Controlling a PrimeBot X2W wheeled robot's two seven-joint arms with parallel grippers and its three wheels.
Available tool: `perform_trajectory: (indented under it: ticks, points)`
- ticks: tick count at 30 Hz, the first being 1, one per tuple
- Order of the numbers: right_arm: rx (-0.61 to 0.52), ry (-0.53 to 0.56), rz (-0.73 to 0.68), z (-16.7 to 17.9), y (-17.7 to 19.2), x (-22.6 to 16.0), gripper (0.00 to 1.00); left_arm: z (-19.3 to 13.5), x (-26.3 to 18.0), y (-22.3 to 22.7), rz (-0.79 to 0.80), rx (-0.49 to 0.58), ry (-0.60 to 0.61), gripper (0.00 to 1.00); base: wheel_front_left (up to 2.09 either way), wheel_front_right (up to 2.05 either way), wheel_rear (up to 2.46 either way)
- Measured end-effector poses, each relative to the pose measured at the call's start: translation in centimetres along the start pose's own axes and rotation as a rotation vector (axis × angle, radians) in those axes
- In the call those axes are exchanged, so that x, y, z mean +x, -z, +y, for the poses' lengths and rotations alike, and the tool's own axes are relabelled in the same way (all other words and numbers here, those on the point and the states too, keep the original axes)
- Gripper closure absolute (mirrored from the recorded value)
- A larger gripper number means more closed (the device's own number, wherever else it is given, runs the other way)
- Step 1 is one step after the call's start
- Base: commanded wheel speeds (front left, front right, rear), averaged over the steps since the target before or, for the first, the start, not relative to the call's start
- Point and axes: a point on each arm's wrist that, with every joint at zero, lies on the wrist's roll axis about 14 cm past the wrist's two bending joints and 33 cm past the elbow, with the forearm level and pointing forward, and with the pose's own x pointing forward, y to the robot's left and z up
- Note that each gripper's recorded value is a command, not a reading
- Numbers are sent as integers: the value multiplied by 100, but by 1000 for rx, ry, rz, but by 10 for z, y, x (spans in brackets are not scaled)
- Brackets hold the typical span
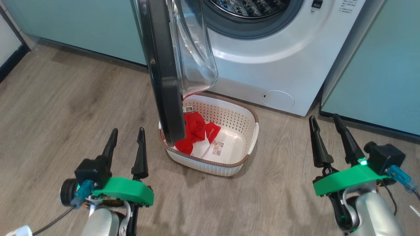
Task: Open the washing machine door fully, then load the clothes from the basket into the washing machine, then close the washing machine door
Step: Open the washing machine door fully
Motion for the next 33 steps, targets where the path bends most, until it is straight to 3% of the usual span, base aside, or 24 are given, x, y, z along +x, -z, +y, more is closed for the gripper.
perform_trajectory:
  ticks: [28,29,31,32,33]
  points:
    - [-1,14,2,-5,0,-2,0,-4,1,0,-1,1,6,0,0,0,0]
    - [-1,15,2,-5,0,-2,0,-4,1,0,0,1,7,3,0,0,0]
    - [-1,17,2,-6,0,-2,0,-4,1,1,1,1,8,78,0,0,0]
    - [-1,18,1,-6,0,-2,0,-4,2,1,1,1,8,100,0,0,0]
    - [-1,19,1,-6,0,-2,0,-5,2,1,2,1,9,100,0,0,0]
